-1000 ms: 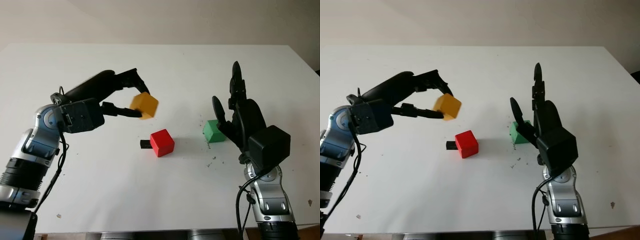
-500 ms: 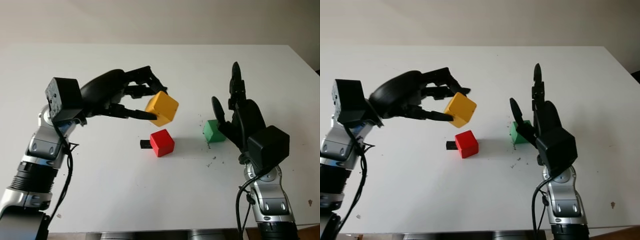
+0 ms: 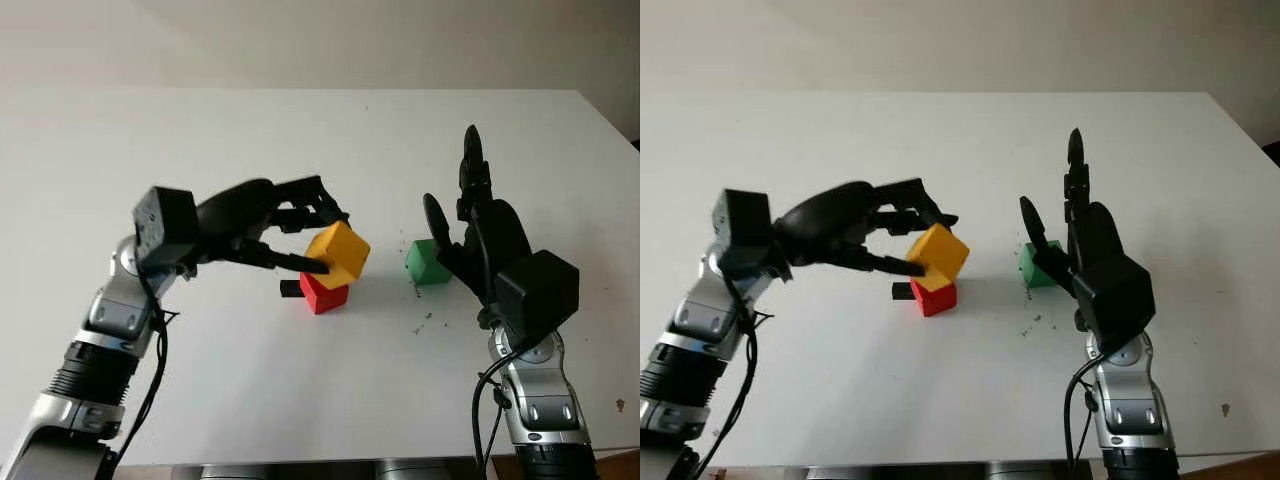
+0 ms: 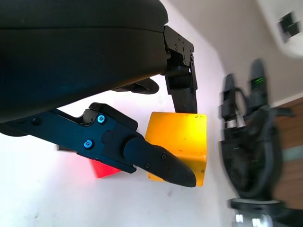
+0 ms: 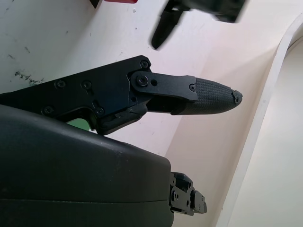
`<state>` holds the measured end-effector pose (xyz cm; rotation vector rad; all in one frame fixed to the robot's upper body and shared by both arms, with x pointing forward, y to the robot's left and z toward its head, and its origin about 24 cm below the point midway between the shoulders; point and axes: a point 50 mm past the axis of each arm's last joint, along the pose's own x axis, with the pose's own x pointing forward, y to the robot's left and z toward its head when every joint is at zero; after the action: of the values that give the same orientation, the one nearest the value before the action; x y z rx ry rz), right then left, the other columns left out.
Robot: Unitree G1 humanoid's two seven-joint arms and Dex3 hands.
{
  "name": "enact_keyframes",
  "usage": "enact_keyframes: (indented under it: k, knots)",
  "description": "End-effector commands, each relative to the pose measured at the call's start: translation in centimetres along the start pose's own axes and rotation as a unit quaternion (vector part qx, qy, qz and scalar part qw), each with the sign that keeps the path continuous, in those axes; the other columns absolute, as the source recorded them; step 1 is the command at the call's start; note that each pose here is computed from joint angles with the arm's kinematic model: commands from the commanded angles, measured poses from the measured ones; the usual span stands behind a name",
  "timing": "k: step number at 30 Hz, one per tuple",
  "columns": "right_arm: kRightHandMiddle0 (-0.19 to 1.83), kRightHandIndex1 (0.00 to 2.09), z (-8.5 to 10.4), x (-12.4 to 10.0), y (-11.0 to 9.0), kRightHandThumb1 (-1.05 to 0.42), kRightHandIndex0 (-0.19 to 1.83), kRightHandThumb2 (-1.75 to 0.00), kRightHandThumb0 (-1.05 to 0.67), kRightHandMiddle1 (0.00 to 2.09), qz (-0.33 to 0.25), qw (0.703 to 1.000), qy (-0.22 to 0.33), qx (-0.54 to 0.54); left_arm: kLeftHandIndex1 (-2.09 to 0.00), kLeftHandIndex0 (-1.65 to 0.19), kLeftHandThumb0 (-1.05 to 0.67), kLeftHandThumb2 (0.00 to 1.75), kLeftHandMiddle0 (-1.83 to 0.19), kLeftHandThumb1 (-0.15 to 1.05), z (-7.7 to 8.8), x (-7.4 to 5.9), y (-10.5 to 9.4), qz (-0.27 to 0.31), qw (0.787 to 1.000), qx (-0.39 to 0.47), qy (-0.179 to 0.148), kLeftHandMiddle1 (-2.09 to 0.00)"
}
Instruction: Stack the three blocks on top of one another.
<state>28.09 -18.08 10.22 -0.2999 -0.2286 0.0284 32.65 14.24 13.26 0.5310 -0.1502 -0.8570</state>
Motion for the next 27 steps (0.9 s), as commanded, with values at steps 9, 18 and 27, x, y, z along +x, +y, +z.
enact_keyframes:
  k: [9, 18, 27]
  knots:
    - [-0.19, 0.0, 0.5, 0.1, -0.3, -1.05, -0.19, -0.52, -0.78, 0.04, -0.005, 1.0, -0.016, 0.001, -1.54, -0.31, -0.53, 0.13, -0.33, 1.05, -1.1, 0.3, -0.6, -0.006, 0.999, 0.04, 0.006, 0.0]
    - [-0.19, 0.0, 0.5, 0.1, -0.3, -1.05, -0.19, -0.52, -0.78, 0.05, -0.003, 1.0, -0.016, 0.0, -1.64, -0.26, -0.52, 0.14, -0.33, 1.05, -1.1, 0.2, 0.0, 0.019, 0.999, 0.043, 0.006, 0.0]
    - [-0.19, 0.0, 0.5, 0.1, -0.3, -1.05, -0.19, -0.52, -0.78, 0.05, -0.002, 1.0, -0.014, -0.003, -1.66, -0.22, -0.49, 0.12, -0.32, 1.05, -0.7, 0.1, 1.2, 0.029, 1.0, -0.012, -0.002, 0.0]
